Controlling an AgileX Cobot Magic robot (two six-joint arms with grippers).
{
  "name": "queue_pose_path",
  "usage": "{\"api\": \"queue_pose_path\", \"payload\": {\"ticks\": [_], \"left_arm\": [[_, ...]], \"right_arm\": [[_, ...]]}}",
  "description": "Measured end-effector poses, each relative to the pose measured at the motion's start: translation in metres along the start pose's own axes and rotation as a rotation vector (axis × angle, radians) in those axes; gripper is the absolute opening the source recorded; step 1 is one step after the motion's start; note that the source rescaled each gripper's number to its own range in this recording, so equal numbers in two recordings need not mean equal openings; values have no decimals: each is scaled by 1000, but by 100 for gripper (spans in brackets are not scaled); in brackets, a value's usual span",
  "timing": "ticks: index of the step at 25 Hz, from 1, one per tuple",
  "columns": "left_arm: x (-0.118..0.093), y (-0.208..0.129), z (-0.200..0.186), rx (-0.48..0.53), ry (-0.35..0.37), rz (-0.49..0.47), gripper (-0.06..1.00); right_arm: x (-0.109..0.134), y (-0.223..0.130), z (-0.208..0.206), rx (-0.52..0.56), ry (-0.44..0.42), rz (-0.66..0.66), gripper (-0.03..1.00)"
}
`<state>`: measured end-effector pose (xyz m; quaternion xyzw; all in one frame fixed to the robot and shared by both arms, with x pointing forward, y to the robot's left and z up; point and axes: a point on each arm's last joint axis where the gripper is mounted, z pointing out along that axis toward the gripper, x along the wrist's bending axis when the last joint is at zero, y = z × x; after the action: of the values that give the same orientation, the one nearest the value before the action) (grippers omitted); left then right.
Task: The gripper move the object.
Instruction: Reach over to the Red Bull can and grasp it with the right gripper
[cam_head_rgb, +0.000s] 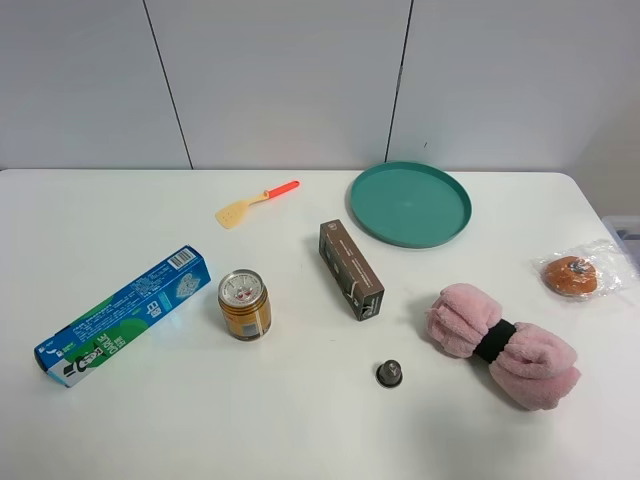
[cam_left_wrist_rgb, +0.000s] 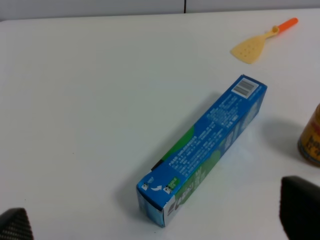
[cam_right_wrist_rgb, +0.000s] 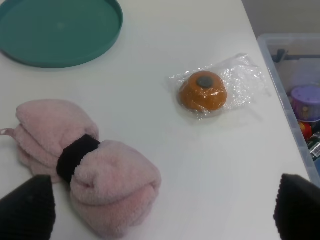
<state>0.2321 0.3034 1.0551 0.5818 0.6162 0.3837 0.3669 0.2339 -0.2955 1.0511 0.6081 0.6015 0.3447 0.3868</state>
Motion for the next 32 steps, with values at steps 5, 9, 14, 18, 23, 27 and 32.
{"api": "queue_pose_path", "payload": {"ticks": [5, 9, 14, 18, 23, 27, 32], "left_arm": [[0, 0, 0, 0, 0, 0, 100], [0, 0, 0, 0, 0, 0, 100], [0, 0, 0, 0, 0, 0, 100], [0, 0, 0, 0, 0, 0, 100], [0, 0, 0, 0, 0, 0, 100], [0, 0, 0, 0, 0, 0, 100], [0, 0, 0, 0, 0, 0, 100]], "right_arm": [[0, 0, 0, 0, 0, 0, 64], [0, 0, 0, 0, 0, 0, 64], [1, 0, 0, 1, 13, -7, 64], [2, 21, 5, 71, 49, -52, 64], [4, 85, 10, 116, 124, -108, 64], [7, 137, 39, 185, 221, -130, 64], [12, 183, 98, 303, 340, -201, 64]]}}
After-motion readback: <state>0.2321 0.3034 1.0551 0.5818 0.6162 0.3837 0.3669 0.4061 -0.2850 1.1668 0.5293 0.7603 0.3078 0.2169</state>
